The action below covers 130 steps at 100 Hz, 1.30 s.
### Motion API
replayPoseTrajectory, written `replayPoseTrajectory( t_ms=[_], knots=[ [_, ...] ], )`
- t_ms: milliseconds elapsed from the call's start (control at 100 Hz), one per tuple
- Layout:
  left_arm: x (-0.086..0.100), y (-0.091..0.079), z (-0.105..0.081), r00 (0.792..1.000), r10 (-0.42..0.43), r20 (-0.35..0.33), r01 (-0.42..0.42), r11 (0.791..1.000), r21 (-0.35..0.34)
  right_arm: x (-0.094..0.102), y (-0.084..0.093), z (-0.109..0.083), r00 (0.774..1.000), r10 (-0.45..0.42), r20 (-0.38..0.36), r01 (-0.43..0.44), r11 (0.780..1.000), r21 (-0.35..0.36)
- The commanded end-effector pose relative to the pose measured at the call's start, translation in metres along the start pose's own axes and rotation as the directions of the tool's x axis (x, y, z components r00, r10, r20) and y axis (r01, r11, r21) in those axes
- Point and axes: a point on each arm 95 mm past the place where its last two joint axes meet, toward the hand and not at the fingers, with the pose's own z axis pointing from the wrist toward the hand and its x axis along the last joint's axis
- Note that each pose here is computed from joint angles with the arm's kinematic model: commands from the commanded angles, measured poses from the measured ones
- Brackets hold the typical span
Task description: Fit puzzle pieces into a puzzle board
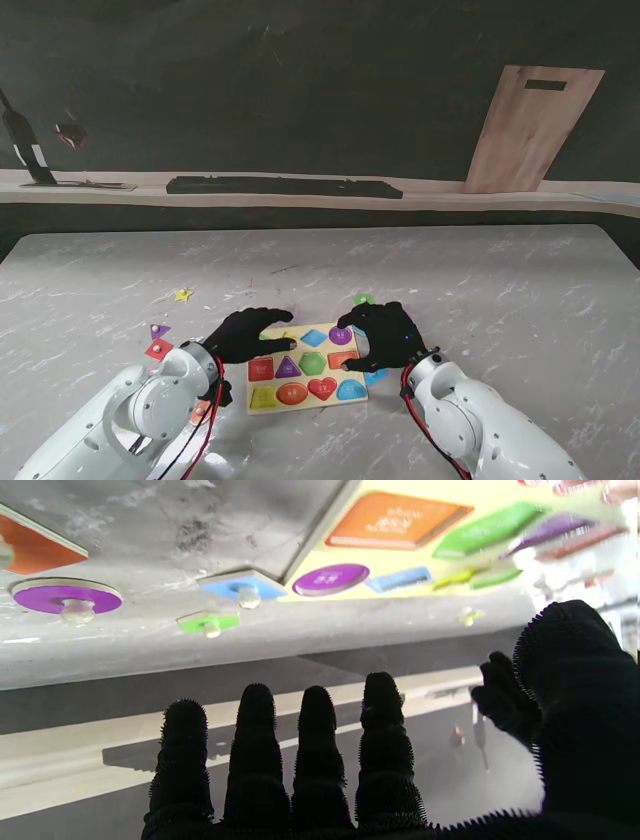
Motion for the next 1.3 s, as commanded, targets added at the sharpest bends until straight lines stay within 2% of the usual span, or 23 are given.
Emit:
replayPoseTrajectory(
  t_ms=[0, 90, 180, 340, 530, 660, 840, 1050, 1290],
  knots=[
    [0.006, -0.002, -0.003, 1.0, -0.016, -0.021, 0.017, 0.999, 0.03, 0.005, 0.001, 0.0, 0.999, 0.044, -0.016, -0.044, 0.999, -0.02],
    [0.007, -0.004, -0.008, 0.999, -0.037, -0.031, 0.039, 0.997, 0.073, 0.002, 0.003, 0.001, 0.995, 0.1, -0.022, -0.101, 0.993, -0.055],
    [0.006, -0.006, -0.014, 0.997, -0.07, -0.039, 0.073, 0.992, 0.107, -0.007, 0.002, 0.002, 0.992, 0.118, -0.034, -0.119, 0.991, -0.064],
    [0.005, -0.009, -0.028, 0.989, -0.138, -0.052, 0.146, 0.971, 0.188, -0.024, -0.002, 0.007, 0.994, 0.112, -0.015, -0.113, 0.99, -0.082],
    [0.007, -0.007, -0.039, 0.98, -0.168, -0.104, 0.189, 0.951, 0.245, -0.041, 0.0, 0.016, 0.996, 0.081, 0.023, -0.079, 0.994, -0.082],
    [0.008, -0.007, -0.042, 0.976, -0.182, -0.119, 0.208, 0.943, 0.26, -0.051, 0.004, 0.021, 0.998, 0.049, 0.04, -0.046, 0.997, -0.064],
    [0.01, -0.005, -0.044, 0.979, -0.166, -0.115, 0.193, 0.94, 0.282, -0.061, 0.006, 0.026, 0.999, 0.004, 0.041, -0.003, 1.0, -0.013],
    [0.01, -0.003, -0.042, 0.978, -0.182, -0.099, 0.202, 0.94, 0.276, -0.062, -0.003, 0.03, 0.999, -0.031, 0.032, 0.029, 0.999, 0.04],
    [0.011, -0.002, -0.042, 0.973, -0.21, -0.097, 0.229, 0.935, 0.272, -0.061, -0.01, 0.036, 0.998, -0.059, 0.036, 0.057, 0.997, 0.047]
  ],
)
